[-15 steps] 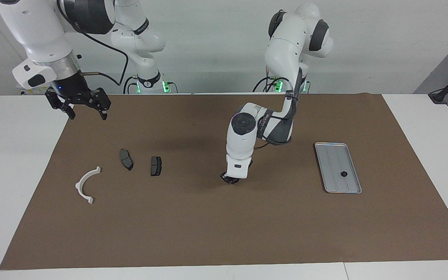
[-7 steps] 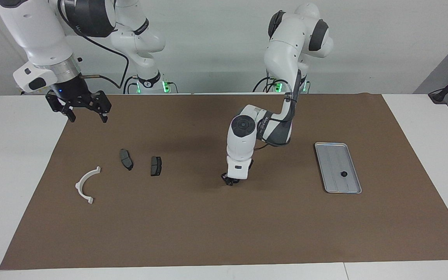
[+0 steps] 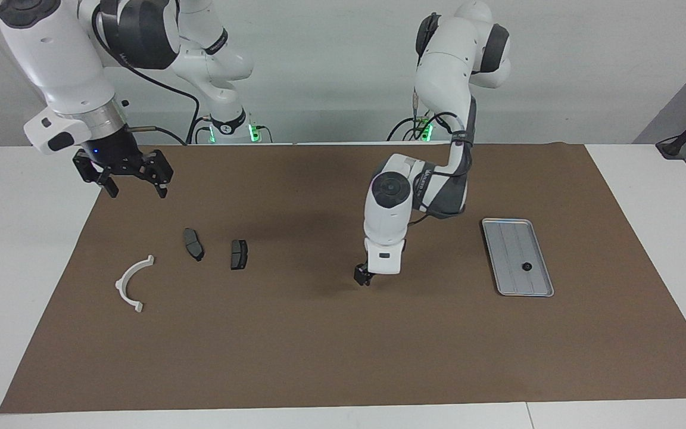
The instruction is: Place bearing gear from tray to pile
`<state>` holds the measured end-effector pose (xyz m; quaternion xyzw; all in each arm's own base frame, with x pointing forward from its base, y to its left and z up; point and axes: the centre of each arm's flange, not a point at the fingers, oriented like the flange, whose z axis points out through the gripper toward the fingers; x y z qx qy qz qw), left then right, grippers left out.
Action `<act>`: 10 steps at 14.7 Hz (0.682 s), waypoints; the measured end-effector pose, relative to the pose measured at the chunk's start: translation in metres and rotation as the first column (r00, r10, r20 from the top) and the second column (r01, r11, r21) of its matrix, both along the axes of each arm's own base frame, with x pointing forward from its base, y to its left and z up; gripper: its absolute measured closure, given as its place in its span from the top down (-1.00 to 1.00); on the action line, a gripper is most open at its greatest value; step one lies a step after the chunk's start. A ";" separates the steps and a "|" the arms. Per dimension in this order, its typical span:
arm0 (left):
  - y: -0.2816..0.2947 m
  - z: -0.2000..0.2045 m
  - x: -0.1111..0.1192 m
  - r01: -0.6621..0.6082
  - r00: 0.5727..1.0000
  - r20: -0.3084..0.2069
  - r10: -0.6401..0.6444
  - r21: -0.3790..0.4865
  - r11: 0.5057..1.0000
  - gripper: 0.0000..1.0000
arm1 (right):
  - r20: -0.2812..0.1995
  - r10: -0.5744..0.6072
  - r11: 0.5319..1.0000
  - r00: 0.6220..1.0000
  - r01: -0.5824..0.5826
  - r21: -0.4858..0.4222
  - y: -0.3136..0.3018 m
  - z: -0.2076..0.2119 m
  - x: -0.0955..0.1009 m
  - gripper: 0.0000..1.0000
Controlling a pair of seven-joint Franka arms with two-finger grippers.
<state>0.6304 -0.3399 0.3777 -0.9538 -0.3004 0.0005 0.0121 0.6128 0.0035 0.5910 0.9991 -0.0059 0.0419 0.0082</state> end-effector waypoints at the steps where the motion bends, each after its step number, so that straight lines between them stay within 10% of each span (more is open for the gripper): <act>1: 0.020 0.016 0.005 0.001 1.000 -0.003 -0.001 -0.002 1.000 0.80 | 0.009 0.013 1.000 1.000 -0.013 0.004 0.010 -0.008 0.010 1.00; 10: 0.211 0.032 0.013 0.263 0.961 -0.075 -0.265 -0.032 0.964 0.85 | 0.029 0.125 0.991 0.992 -0.126 0.034 0.213 -0.056 0.062 1.00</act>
